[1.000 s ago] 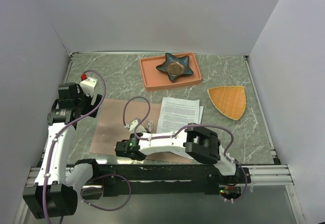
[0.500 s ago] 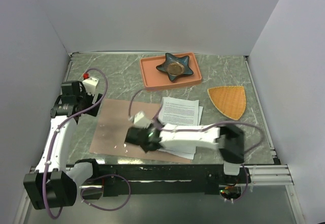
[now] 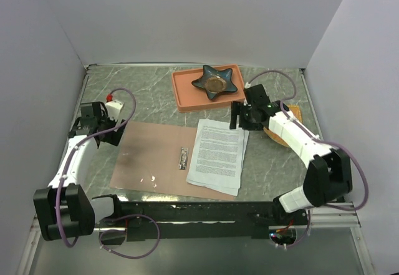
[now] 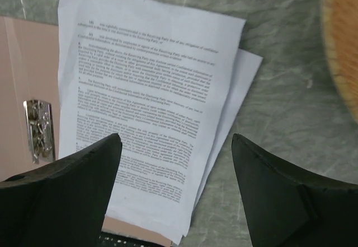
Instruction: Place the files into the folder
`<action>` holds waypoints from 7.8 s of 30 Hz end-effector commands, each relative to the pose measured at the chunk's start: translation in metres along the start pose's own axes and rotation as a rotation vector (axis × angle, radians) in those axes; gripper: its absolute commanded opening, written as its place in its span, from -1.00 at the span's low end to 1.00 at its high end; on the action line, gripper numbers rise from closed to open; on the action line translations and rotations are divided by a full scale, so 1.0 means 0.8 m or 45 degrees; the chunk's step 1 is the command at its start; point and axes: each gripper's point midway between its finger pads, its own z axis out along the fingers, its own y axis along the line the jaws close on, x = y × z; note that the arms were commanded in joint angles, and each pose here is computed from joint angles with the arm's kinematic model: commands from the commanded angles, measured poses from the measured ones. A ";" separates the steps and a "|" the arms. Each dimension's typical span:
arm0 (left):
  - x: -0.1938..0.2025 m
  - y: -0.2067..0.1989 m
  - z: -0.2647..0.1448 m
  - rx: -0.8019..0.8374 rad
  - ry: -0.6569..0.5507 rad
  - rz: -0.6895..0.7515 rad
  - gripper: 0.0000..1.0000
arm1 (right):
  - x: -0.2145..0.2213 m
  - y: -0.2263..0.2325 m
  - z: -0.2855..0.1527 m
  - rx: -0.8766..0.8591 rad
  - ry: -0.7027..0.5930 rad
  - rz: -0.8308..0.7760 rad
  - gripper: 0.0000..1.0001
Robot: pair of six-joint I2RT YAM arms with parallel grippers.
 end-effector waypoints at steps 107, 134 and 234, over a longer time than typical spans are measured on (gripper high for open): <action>0.109 0.004 0.053 0.090 0.208 0.071 0.93 | -0.025 0.346 -0.081 -0.982 -0.177 -0.472 -1.00; 0.123 0.000 0.047 0.080 0.219 0.118 0.92 | -0.008 0.380 0.025 -0.872 -0.131 -0.215 -1.00; 0.119 -0.008 0.032 0.175 0.245 0.147 0.92 | 0.128 0.389 0.115 -0.570 0.149 0.069 -1.00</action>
